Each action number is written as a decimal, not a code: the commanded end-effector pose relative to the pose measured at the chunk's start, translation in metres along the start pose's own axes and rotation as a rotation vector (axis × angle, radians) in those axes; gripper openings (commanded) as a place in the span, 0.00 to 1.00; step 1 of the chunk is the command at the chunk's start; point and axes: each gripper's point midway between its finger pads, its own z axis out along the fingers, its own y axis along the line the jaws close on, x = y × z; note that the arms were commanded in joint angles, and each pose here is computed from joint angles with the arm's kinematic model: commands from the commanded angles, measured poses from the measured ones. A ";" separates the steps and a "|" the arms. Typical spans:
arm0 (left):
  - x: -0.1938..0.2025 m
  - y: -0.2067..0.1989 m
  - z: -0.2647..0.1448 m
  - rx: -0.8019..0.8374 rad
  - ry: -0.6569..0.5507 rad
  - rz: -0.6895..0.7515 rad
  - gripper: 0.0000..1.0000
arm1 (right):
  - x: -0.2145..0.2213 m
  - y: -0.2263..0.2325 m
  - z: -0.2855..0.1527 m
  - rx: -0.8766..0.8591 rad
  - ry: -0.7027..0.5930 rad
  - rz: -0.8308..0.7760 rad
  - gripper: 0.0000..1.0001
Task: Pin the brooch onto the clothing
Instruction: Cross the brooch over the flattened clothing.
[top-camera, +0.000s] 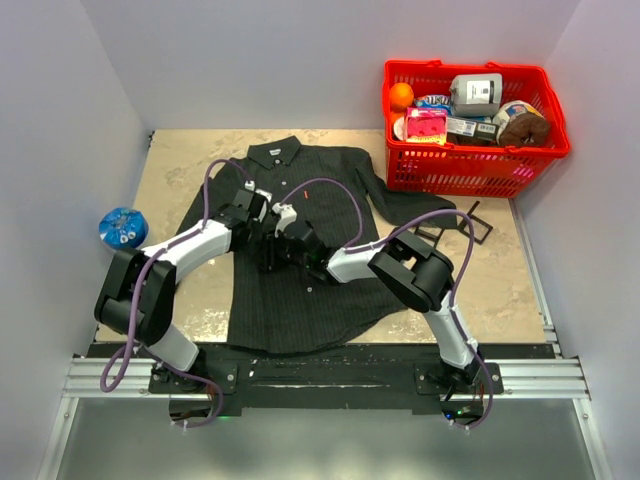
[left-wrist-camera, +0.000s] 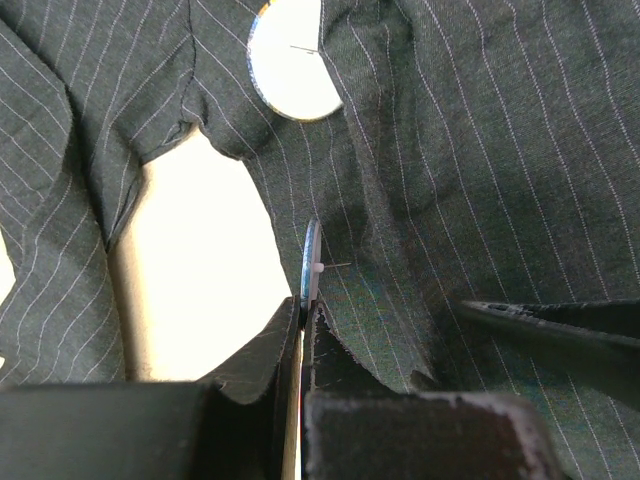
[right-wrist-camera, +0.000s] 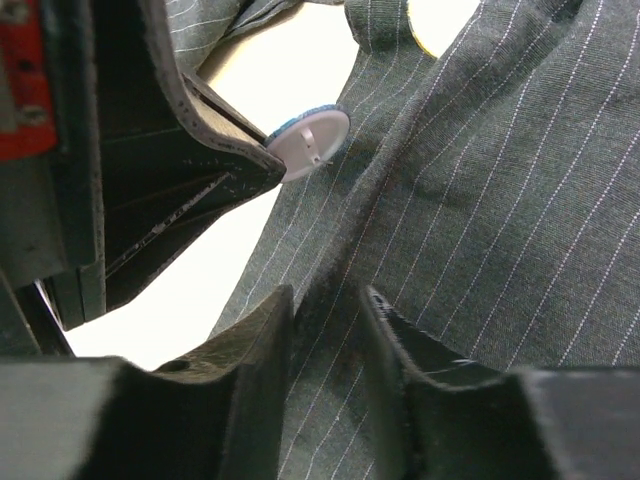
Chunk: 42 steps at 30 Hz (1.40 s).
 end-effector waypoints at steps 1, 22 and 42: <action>-0.008 0.001 0.001 0.005 -0.020 0.000 0.00 | -0.027 0.018 0.007 -0.061 -0.089 -0.027 0.31; -0.008 -0.005 0.006 0.032 -0.009 0.013 0.00 | -0.022 0.017 0.013 -0.099 -0.095 -0.094 0.04; -0.010 -0.008 0.009 0.041 -0.016 0.020 0.00 | -0.021 0.024 0.012 -0.141 -0.097 -0.103 0.00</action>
